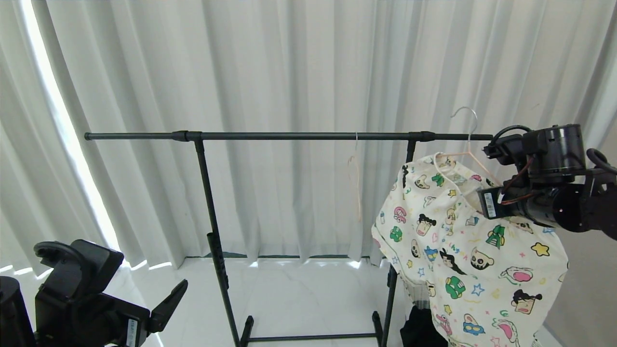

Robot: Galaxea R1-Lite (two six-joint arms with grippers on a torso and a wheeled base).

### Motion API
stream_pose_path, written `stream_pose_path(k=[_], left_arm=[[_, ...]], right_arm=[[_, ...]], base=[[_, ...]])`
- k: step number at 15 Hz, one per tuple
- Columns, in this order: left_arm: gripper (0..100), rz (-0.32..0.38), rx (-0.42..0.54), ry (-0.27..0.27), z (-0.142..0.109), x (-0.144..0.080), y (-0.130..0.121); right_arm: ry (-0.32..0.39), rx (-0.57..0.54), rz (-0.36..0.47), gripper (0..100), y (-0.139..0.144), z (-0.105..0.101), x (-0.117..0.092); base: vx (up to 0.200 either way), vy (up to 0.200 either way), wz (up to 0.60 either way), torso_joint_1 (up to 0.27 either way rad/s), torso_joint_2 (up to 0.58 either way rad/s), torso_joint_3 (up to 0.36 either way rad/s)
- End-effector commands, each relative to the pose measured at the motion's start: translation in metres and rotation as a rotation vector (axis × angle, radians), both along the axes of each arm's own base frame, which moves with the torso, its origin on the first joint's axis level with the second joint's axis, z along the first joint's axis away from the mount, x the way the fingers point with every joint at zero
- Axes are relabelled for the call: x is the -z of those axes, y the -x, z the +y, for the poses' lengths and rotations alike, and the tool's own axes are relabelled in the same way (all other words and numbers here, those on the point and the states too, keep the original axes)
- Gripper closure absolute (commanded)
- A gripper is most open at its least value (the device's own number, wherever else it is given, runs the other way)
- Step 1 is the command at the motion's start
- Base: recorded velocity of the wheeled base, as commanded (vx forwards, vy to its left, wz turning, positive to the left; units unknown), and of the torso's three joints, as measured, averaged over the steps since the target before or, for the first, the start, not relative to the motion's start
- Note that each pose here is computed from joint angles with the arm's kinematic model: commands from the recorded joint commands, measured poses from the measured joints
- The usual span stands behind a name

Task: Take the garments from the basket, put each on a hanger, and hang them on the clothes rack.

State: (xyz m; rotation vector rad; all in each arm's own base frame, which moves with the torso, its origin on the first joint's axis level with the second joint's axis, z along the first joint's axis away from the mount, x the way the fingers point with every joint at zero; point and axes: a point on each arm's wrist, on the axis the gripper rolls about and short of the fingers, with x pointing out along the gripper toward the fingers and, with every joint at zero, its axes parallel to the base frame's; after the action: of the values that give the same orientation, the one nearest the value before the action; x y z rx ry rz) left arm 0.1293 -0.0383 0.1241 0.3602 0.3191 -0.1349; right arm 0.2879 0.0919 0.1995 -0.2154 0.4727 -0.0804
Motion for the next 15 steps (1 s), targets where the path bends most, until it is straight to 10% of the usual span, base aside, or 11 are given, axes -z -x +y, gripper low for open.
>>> stream_pose_path(k=[1, 15], left_arm=[[0, -0.002, 0.000, 0.001, 0.000, 0.000, 0.000], [0, -0.001, 0.000, 0.000, 0.000, 0.000, -0.001]], right_arm=[[0.000, -0.006, 0.000, 100, -0.002, 0.002, 0.000], [0.007, -0.038, 0.025, 100, 0.001, 0.012, 0.008]], base=[[0.200, 0.000, 0.00, -0.017, 0.00, 0.012], [0.171, 0.000, 0.00, 0.005, 0.00, 0.000]])
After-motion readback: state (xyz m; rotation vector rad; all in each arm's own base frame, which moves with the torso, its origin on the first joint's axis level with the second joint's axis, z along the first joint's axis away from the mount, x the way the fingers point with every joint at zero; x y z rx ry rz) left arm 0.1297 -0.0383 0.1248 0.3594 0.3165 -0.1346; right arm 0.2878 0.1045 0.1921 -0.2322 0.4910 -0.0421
